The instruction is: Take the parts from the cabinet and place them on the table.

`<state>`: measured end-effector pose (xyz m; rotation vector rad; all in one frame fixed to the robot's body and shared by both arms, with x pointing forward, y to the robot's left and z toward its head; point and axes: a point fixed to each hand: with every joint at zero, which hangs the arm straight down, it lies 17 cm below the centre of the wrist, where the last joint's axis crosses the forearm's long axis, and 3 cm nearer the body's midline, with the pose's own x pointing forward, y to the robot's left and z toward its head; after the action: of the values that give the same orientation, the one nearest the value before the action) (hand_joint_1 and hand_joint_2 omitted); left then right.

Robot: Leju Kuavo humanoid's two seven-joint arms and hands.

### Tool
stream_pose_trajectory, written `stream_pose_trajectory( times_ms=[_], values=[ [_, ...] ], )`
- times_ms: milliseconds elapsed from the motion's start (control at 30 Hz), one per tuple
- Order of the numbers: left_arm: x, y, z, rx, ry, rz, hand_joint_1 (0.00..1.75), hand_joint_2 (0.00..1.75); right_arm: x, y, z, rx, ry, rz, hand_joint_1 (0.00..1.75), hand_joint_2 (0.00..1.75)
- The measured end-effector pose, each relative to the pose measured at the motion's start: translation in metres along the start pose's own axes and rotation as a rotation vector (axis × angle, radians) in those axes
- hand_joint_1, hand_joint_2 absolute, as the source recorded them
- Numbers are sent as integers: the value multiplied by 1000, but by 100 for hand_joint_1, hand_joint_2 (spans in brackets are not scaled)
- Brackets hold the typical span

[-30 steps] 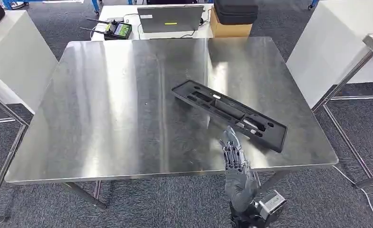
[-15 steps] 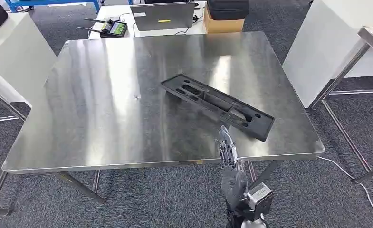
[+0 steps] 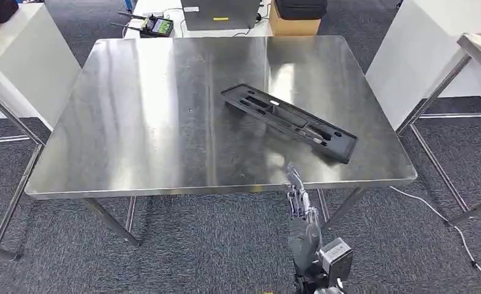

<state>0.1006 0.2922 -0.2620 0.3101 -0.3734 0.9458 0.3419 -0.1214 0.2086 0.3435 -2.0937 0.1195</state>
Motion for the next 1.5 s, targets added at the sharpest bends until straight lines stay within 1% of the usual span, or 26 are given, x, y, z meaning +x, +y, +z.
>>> stream_pose_trajectory(
  times_ms=[367,500,733,1033,1167,1300,1500],
  values=[
    [1,-3,0,-25,-5,-1,0,0,-4,-3,0,-17,20,10,0,0],
    [3,-5,0,-44,-8,-16,0,0,-6,-8,5,-37,36,20,0,0],
    [14,-6,-4,-73,-32,-49,0,0,2,-23,11,-98,35,51,0,0],
    [20,-11,-6,-112,-47,-105,0,0,3,-46,32,-184,67,84,0,0],
    [20,-12,-6,-116,-46,-115,0,0,8,-49,30,-196,55,80,0,0],
    [22,-7,-8,-107,-47,-123,0,0,3,-54,36,-211,73,80,0,0],
    [21,-4,-9,-96,-43,-129,0,0,3,-56,36,-219,74,79,0,0]
  ],
)
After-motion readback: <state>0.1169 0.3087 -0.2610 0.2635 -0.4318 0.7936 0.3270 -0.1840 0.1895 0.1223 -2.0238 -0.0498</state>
